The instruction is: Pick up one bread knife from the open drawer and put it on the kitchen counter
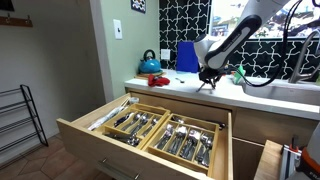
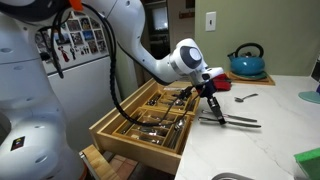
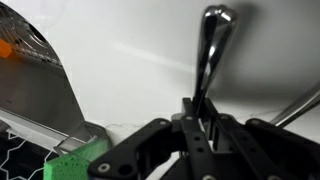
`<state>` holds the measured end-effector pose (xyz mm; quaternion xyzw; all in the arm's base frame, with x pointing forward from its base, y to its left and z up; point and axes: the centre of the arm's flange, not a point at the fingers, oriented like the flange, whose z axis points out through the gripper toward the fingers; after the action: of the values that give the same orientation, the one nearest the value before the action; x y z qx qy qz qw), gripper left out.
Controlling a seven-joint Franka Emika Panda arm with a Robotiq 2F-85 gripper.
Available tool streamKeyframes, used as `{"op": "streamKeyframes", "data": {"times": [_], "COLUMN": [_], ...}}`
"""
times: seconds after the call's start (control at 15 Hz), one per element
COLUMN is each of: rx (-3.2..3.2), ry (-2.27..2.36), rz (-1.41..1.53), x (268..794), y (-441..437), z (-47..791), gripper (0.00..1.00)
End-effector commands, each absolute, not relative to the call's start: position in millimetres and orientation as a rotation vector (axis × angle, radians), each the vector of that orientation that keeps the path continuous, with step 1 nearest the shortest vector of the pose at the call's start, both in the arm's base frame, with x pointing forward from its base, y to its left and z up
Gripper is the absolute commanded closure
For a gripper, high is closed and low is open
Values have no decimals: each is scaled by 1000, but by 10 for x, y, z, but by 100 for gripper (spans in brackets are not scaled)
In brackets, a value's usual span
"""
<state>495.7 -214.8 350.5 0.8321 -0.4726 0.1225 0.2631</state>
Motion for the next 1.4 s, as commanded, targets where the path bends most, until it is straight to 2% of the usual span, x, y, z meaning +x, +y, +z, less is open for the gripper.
{"op": "streamKeyframes", "data": {"times": [0.0,0.8,0.93,1.13,1.33], "rx": [2198,2214,2218,2218,2228], "ry": [-1313,-1317,-1322,-1325,-1333], "rz": [347,358,365,379,405], "x": [5132,5325,5316,5304,5277], "y": [-2194,-1997,-1997,-1997,-1981], "z": [3336,3244,3260,3314,3418], "gripper": [95,94,61,40,35]}}
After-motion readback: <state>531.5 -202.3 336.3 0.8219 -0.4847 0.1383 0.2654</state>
